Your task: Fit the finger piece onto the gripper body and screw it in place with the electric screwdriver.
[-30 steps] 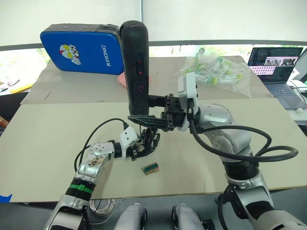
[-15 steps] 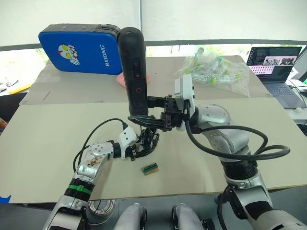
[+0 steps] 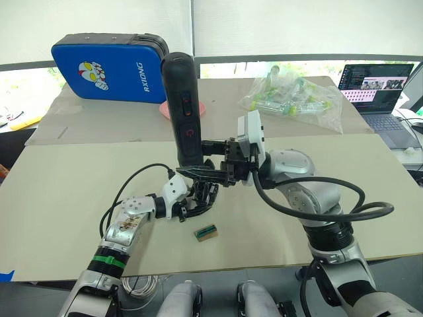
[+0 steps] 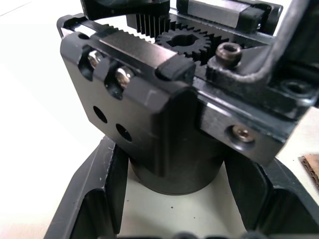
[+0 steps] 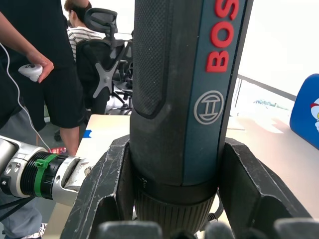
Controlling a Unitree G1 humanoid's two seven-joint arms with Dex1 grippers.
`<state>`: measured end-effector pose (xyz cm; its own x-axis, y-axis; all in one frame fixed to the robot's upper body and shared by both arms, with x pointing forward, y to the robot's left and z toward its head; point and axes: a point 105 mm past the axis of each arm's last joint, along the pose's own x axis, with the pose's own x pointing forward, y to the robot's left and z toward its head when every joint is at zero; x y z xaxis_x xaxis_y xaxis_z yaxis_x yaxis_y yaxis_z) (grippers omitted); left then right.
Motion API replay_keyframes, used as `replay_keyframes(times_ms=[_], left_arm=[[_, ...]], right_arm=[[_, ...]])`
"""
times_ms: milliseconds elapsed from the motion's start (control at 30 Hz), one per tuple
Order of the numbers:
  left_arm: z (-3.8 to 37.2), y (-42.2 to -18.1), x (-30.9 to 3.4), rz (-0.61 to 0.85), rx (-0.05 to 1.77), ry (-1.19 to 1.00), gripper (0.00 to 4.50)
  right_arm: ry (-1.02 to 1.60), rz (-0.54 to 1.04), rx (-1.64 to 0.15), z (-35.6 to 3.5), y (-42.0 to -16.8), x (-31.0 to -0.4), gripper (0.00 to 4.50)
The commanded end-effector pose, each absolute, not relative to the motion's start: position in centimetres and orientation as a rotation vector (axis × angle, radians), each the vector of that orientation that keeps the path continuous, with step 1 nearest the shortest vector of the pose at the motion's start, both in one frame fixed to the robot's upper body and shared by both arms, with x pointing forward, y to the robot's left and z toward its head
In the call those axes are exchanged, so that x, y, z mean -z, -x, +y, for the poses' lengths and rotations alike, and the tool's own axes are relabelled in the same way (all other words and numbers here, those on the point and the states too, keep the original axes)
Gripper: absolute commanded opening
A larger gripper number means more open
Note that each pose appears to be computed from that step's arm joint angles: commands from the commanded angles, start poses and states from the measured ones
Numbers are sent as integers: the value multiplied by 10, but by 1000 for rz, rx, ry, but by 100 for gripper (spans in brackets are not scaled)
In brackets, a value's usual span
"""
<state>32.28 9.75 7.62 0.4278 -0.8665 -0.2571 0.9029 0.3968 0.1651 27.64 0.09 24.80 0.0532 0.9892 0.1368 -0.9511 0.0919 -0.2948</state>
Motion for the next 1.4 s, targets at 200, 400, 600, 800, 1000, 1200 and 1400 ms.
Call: replay_keyframes(times_ms=[200, 400, 600, 800, 1000, 1200, 1400], left_arm=[[99, -315, -63, 192, 1145, -292, 230], [99, -314, -62, 194, 1146, -291, 230], [99, -313, -61, 198, 1146, -288, 230], [98, -313, -61, 199, 1147, -285, 230], [99, -314, -60, 199, 1146, -285, 230], [99, -314, -60, 201, 1146, -285, 230], [99, -313, -60, 202, 1146, -286, 230]], right_arm=[[144, -448, -1506, 2, -263, -271, 196], [126, -459, -1508, 3, -263, -278, 196], [113, -463, -1507, 3, -263, -280, 196], [121, -456, -1495, 3, -267, -277, 196], [121, -456, -1486, 2, -269, -275, 196], [120, -457, -1482, 3, -270, -274, 196], [123, -455, -1478, 3, -271, -272, 196]])
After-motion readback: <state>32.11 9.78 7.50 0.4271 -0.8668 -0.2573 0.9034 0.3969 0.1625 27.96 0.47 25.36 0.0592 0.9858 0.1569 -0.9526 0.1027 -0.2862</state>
